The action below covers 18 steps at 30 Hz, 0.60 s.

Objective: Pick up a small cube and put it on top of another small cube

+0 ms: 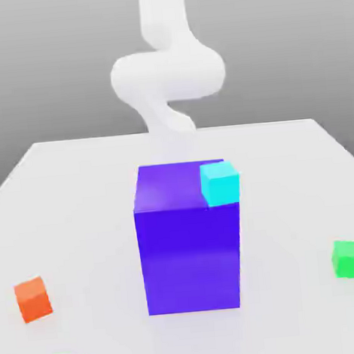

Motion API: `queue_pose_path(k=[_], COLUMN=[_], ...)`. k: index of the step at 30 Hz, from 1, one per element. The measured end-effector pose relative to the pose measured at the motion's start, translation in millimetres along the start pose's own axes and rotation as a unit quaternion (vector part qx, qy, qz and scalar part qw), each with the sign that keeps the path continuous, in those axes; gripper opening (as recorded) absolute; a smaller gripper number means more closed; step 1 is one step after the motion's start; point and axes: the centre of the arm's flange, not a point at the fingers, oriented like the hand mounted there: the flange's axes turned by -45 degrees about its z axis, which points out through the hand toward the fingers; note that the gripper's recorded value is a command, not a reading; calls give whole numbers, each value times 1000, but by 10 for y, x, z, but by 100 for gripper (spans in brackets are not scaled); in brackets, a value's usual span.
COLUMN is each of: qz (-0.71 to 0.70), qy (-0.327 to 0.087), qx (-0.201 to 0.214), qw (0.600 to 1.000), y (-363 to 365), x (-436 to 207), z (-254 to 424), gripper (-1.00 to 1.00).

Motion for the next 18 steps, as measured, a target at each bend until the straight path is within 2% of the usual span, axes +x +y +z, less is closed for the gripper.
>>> queue_pose_path(k=[9,18], qz=[8,18], qy=[-111,-215], qx=[24,22], qw=[993,976], y=[506,1042], x=[-117,-735], z=[1575,2993], gripper=[0,0])
